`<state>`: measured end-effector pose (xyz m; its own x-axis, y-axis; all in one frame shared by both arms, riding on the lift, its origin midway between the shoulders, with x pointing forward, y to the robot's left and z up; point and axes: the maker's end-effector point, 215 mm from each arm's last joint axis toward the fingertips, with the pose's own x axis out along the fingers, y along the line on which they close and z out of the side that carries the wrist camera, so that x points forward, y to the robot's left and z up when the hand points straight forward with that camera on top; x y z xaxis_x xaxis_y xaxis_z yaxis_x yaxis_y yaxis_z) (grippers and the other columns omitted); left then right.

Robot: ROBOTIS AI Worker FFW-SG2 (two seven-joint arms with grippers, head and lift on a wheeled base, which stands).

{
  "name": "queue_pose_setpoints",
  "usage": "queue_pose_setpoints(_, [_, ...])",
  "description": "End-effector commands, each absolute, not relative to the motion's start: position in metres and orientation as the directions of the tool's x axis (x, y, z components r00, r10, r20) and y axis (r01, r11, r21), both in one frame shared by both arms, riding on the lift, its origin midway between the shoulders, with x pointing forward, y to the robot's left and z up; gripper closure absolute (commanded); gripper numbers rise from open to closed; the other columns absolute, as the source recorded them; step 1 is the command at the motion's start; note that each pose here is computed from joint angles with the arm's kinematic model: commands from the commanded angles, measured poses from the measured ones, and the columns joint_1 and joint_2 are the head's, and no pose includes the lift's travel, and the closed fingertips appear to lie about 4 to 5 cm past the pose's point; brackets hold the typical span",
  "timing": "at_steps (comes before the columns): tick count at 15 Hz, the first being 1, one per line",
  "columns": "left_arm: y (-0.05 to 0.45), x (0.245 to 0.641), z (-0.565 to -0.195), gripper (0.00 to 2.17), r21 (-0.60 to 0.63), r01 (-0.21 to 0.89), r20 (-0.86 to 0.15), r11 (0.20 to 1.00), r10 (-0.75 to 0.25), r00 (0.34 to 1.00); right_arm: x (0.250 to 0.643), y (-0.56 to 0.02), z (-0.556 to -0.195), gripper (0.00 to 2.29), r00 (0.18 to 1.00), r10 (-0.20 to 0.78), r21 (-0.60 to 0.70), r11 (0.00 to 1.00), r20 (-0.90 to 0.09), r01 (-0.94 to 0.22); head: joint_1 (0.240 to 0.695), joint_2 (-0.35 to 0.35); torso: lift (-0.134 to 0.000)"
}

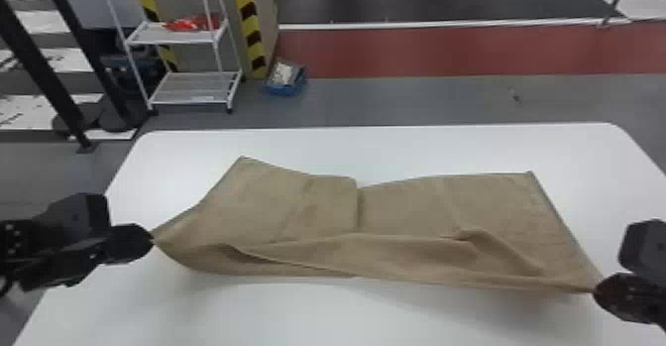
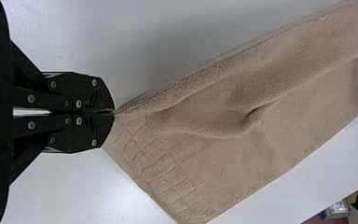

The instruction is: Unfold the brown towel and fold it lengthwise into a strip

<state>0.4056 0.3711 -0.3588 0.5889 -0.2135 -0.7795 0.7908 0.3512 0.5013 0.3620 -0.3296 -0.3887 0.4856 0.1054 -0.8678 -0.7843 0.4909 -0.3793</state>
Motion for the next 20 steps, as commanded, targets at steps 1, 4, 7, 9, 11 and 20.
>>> queue_pose_setpoints(1, [0.384,0.397,-0.344,2.15,0.503,0.788,-0.786,0.356,-0.191,0.588,0.357,-0.347,-0.368,1.12,0.516,0.111,-0.396,0.512,-0.849,-0.762,0.695,0.064,-0.125])
queue_pose_setpoints(4, [0.398,0.378,-0.333,2.15,0.470,0.798,-0.812,0.377,-0.172,0.558,0.347,-0.359,-0.358,1.12,0.530,0.102,-0.410,0.518,-0.842,-0.751,0.695,0.050,-0.125])
queue_pose_setpoints(7, [0.407,0.359,-0.328,2.14,0.431,0.804,-0.837,0.409,-0.153,0.526,0.345,-0.356,-0.362,1.12,0.523,0.110,-0.403,0.511,-0.845,-0.759,0.695,0.059,-0.125])
queue_pose_setpoints(9, [0.408,0.353,-0.329,2.14,0.424,0.803,-0.843,0.418,-0.141,0.519,0.351,-0.355,-0.358,1.12,0.532,0.113,-0.410,0.512,-0.839,-0.755,0.695,0.078,-0.125])
queue_pose_setpoints(11, [0.409,0.352,-0.326,2.14,0.424,0.808,-0.848,0.408,-0.133,0.513,0.358,-0.358,-0.349,1.12,0.553,0.122,-0.421,0.523,-0.824,-0.741,0.695,0.085,-0.125])
queue_pose_setpoints(20, [0.390,0.402,-0.300,2.14,0.462,0.818,-0.838,0.343,-0.132,0.529,0.415,-0.364,-0.329,1.12,0.613,0.165,-0.412,0.604,-0.773,-0.682,0.695,0.052,-0.125])
